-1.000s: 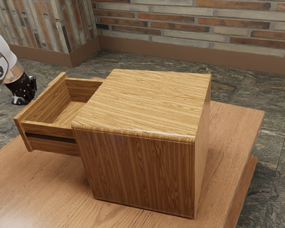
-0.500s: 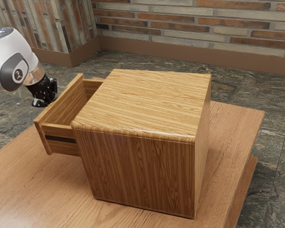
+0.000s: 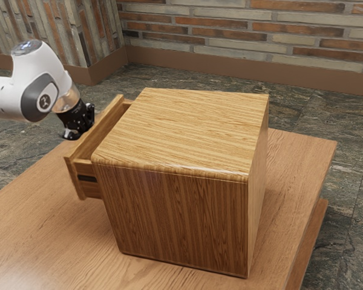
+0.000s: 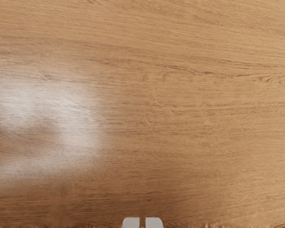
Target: Push the drawer handle with one arm to close the drawer
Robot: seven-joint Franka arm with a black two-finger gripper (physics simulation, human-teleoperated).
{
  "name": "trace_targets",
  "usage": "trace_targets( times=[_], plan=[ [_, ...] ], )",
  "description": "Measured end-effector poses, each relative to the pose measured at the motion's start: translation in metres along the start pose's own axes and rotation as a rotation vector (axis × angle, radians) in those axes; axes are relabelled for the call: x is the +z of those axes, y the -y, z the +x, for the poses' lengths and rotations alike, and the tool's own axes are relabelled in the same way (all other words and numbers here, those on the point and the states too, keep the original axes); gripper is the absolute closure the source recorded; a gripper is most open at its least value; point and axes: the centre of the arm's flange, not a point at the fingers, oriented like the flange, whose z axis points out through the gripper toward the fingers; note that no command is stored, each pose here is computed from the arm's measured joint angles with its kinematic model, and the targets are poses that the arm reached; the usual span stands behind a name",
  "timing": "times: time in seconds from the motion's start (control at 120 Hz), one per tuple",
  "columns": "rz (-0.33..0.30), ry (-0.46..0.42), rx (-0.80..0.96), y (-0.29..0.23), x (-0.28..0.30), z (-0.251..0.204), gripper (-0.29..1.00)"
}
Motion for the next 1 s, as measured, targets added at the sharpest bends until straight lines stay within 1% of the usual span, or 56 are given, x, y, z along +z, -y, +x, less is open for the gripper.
trace_targets(
  times=[0.458,0.708,0.8,0.875,1.0],
  plan=[
    [-0.023,0.02,0.038,-0.015,0.004,-0.051,0.76],
    [-0.03,0.035,0.052,-0.022,0.004,-0.077,0.78],
    [-0.035,0.035,0.042,-0.02,0.002,-0.077,0.78],
    [-0.046,0.037,0.026,-0.008,-0.011,-0.073,0.78],
    [-0.07,0.025,-0.047,0.021,-0.042,-0.043,0.79]
  ],
)
